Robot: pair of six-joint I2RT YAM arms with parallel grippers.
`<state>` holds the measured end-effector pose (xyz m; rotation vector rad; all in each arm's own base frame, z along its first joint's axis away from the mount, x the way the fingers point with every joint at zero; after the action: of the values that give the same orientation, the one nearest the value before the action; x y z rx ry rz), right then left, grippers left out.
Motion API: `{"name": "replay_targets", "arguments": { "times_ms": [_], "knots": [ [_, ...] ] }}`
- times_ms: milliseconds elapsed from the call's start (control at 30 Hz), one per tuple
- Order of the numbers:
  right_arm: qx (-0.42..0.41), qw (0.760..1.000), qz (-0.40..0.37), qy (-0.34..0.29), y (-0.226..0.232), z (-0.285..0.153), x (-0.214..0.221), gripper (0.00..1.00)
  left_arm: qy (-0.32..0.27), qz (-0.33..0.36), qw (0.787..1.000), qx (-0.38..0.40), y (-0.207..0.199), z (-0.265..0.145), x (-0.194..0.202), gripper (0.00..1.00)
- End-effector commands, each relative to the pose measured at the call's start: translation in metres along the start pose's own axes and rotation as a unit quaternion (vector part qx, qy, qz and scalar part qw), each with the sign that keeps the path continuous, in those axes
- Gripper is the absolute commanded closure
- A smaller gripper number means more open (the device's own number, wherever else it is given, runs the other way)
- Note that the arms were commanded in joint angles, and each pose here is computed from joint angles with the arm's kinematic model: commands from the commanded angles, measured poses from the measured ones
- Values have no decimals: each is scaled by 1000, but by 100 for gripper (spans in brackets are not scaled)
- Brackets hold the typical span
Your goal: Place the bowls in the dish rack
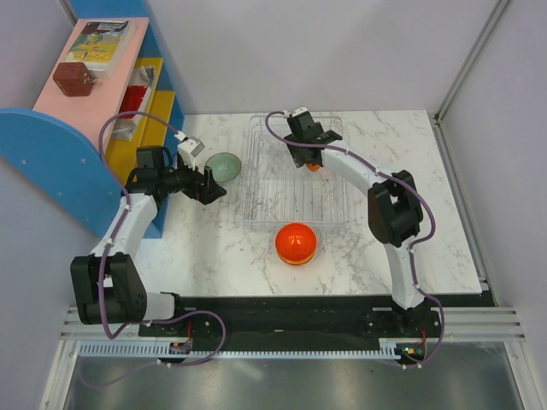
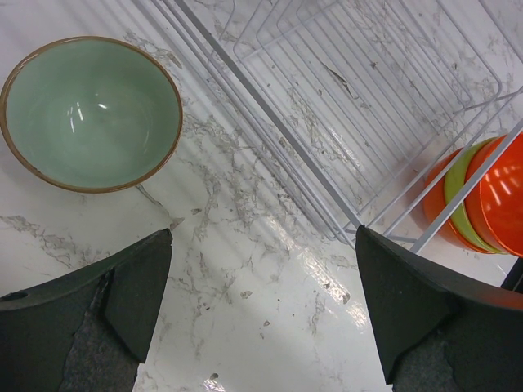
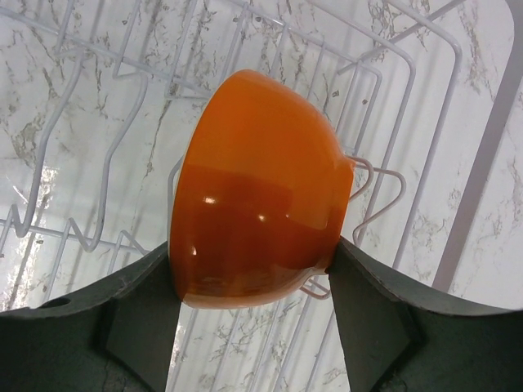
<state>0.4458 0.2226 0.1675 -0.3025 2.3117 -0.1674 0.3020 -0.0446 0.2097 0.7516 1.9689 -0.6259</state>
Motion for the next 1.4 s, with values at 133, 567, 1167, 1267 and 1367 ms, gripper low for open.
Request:
{"name": "replay_targets", "arguments": {
  "times_ms": [133, 567, 1167, 1267, 1367],
  "knots": [
    [-39, 999, 12, 29, 18, 15, 13, 100, -19, 3, 1000, -10, 5, -3, -8, 0],
    [-58, 997, 17, 50, 21, 14, 27, 82, -20, 1, 1000, -11, 6, -3, -9, 0],
    [-54, 998, 3, 45, 11, -3, 19, 7, -13, -3, 1000, -19, 11, -1, -12, 0],
    [-63, 997, 6, 44, 13, -5, 18, 6, -14, -1, 1000, -21, 11, -2, -13, 0],
    [-82, 995, 15, 47, 16, -5, 18, 12, -13, -1, 1000, -22, 11, -2, -13, 0]
  ]
}}
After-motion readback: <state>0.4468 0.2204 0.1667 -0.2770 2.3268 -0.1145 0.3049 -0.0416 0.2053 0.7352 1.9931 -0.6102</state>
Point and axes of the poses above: each gripper's point midway between its finger pads, its own z axis out along the fingers, its own y axis along the line the jaws close on, x = y × z, the point moved 8 cm from there along -z, back along the fingers, and after that the axes turned 7 degrees about z, right-handed, at the moved point
